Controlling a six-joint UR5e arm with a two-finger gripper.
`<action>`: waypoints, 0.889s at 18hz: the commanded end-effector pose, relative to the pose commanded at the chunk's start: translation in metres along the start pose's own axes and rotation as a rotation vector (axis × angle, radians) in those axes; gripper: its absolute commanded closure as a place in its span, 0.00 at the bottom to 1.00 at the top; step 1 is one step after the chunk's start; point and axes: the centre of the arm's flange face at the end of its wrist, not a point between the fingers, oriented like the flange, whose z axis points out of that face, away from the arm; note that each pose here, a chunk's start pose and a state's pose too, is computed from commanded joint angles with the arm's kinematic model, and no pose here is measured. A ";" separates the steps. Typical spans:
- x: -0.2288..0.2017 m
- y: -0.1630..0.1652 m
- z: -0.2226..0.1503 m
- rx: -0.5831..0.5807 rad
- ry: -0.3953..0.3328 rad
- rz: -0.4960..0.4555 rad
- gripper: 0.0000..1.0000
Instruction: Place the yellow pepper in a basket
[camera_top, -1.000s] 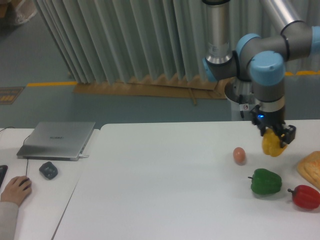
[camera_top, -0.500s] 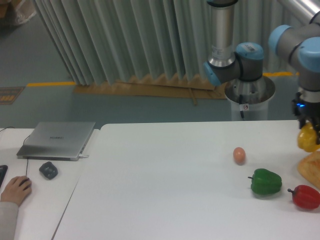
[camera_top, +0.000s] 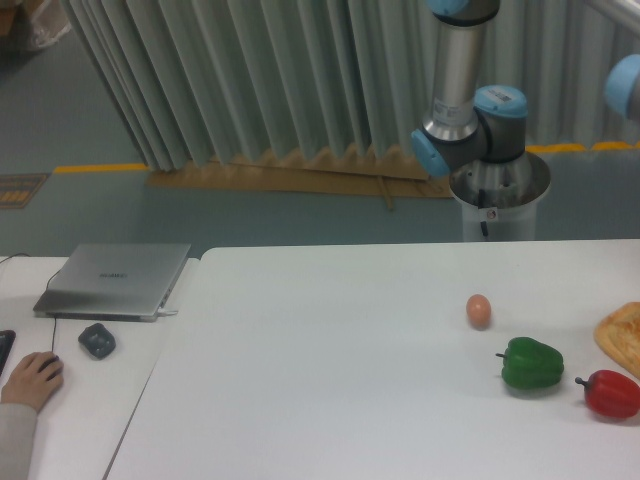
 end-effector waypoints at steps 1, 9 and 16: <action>-0.002 0.003 0.006 0.000 0.004 0.028 0.40; -0.015 0.051 0.037 -0.022 -0.034 0.205 0.40; -0.015 0.062 0.037 -0.046 -0.068 0.259 0.00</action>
